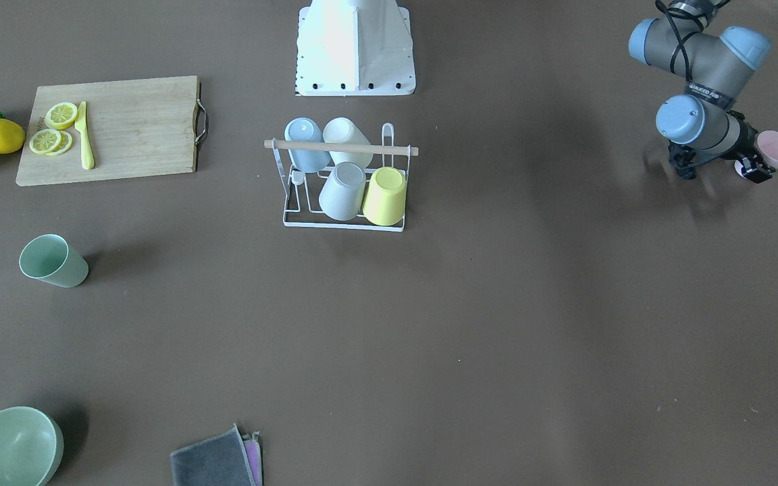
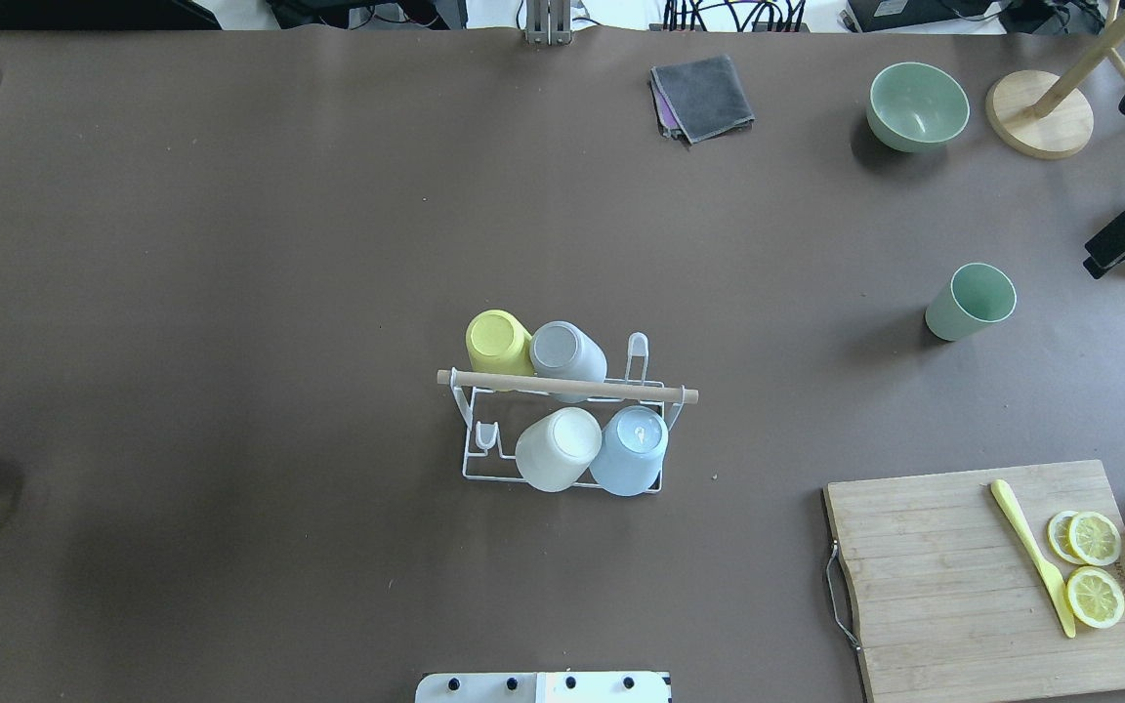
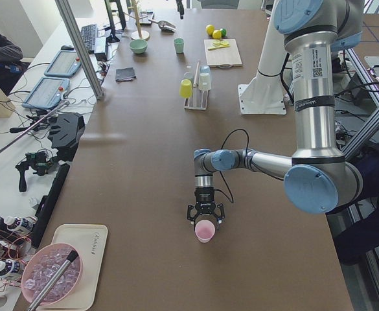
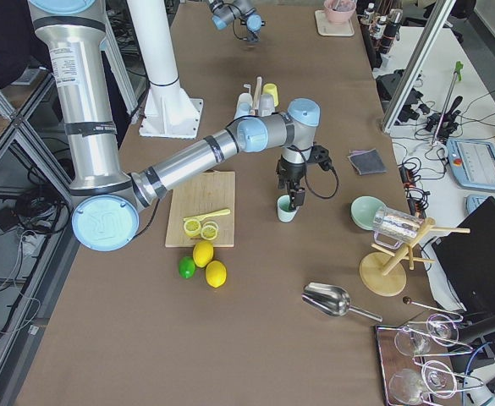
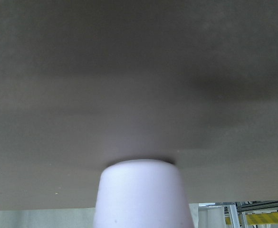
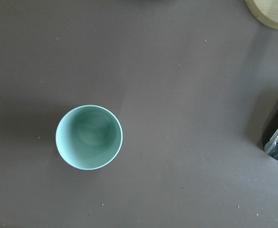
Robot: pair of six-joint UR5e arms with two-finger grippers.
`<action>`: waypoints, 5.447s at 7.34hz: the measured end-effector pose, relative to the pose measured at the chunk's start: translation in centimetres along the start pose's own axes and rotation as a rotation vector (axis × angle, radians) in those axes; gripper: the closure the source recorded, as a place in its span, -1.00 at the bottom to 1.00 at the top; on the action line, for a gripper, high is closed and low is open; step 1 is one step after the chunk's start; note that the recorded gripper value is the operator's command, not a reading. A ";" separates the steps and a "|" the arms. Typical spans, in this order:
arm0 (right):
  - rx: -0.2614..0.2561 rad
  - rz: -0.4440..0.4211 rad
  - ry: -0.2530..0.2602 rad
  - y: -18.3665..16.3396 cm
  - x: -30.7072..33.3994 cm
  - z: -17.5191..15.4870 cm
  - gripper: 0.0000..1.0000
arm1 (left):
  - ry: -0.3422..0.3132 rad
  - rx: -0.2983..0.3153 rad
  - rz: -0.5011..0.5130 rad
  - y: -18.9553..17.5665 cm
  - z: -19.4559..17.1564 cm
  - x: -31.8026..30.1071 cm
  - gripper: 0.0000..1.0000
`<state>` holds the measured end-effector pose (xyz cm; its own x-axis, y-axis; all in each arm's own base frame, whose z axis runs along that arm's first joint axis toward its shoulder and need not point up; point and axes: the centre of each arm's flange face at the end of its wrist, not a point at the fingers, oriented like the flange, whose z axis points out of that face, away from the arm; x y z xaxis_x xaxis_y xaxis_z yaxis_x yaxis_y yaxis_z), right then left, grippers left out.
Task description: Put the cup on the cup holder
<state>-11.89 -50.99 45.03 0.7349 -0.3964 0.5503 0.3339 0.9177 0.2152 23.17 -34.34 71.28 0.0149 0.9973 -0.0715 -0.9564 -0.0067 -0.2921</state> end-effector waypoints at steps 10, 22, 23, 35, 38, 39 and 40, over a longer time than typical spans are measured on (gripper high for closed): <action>-0.253 -0.248 0.081 -8.0 -12.3 0.1 -1.00 | -0.016 0.028 -0.010 0.9 3.5 0.9 -0.96; -0.561 -0.721 0.201 -21.0 -18.5 12.5 -1.00 | -0.032 0.054 -0.017 1.2 4.4 1.1 -0.93; -0.600 -0.742 0.213 -21.2 -18.8 13.7 -1.00 | -0.038 0.062 -0.018 1.2 4.8 1.1 -0.52; -0.931 -0.828 0.275 -18.4 -19.9 20.8 -0.99 | -0.171 0.282 -0.076 7.6 -6.4 -3.7 0.50; -0.986 -0.818 0.291 -18.0 -19.2 21.4 -0.98 | -0.193 0.494 -0.255 13.0 -10.1 -7.4 0.89; -0.999 -0.815 0.294 -17.9 -19.0 21.7 -0.98 | -0.186 0.577 -0.337 14.5 -10.6 -8.3 1.00; -1.010 -0.814 0.296 -17.8 -18.9 22.0 -0.99 | -0.178 0.647 -0.440 15.1 -11.2 -9.2 1.00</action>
<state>-44.72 -59.27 48.58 0.1750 -0.9283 0.3280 0.9305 0.0471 -0.3632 11.87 -44.45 56.85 0.4352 0.8957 0.0909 -0.8540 0.3787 0.3568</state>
